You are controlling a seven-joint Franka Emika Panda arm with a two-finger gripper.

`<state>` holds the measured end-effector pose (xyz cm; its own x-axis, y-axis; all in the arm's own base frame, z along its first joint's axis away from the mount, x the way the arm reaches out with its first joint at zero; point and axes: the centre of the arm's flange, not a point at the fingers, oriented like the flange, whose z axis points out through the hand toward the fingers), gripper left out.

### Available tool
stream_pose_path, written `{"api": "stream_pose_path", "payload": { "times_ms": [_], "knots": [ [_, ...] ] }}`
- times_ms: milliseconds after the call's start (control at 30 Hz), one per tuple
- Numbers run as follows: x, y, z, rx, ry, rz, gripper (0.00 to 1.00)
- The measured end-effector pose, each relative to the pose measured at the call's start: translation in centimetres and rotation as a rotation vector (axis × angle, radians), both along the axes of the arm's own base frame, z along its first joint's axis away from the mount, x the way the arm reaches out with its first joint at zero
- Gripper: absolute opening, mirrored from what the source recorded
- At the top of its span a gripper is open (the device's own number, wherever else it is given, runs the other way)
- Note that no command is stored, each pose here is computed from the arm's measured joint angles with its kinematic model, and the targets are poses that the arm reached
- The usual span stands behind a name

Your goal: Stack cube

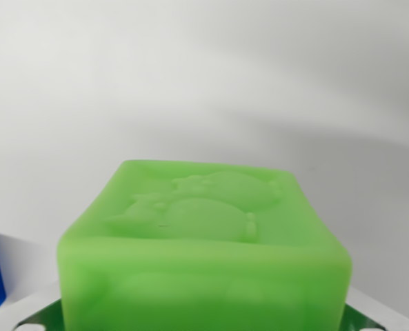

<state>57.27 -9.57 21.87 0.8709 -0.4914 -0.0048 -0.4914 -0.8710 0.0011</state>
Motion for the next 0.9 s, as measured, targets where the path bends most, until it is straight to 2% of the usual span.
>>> {"api": "stream_pose_path", "payload": {
  "times_ms": [900],
  "knots": [
    [-3.3, 3.7, 2.1, 0.0009, 0.0000, -0.020, 0.00]
  ]
}}
